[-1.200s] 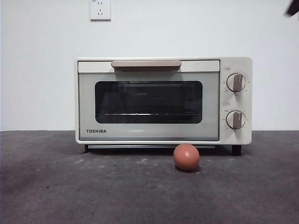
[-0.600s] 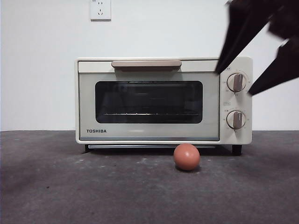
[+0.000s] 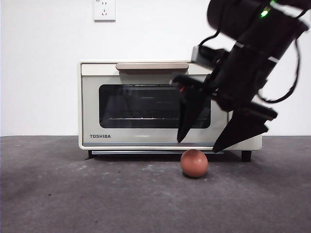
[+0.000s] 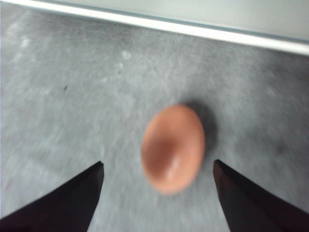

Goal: Eggoven

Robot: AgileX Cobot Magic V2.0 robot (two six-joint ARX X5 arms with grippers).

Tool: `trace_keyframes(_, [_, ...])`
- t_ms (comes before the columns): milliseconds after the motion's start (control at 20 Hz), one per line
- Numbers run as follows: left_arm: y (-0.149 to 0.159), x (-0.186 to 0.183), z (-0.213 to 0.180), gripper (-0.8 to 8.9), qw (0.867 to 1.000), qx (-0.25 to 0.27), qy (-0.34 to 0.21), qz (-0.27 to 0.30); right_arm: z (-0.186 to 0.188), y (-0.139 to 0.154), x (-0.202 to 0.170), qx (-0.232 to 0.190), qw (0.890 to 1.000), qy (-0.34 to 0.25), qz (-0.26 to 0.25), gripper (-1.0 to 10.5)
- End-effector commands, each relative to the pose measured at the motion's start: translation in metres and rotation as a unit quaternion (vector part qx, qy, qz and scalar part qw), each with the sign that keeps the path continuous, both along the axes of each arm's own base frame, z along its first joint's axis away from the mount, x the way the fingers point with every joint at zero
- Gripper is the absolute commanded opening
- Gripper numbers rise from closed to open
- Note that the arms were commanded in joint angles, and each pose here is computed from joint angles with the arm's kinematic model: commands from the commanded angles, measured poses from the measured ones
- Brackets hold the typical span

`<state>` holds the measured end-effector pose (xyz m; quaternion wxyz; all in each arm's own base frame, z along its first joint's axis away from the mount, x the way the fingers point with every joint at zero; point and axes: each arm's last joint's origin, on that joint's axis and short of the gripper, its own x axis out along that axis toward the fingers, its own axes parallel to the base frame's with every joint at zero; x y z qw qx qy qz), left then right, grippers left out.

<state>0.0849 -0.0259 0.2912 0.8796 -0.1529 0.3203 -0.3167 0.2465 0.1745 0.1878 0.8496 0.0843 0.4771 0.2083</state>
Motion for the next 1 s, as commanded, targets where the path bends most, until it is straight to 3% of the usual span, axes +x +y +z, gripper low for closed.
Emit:
trace_keyframes(50, [0.000,0.000,0.005,0.06,1.000,0.003,-0.016,-0.008,-0.002,0.011,0.010,-0.003,1.000,-0.003,-0.005,3.7])
trace_keyframes(500, [-0.001,0.001,0.006,0.06,1.000,0.002,-0.020,-0.008,-0.026,0.021,0.025,-0.037,0.999,0.017,-0.016,3.6])
trace_keyframes(1000, [-0.001,0.002,0.007,0.06,1.000,0.001,-0.028,-0.007,-0.028,0.019,0.022,-0.042,0.998,0.039,-0.008,1.2])
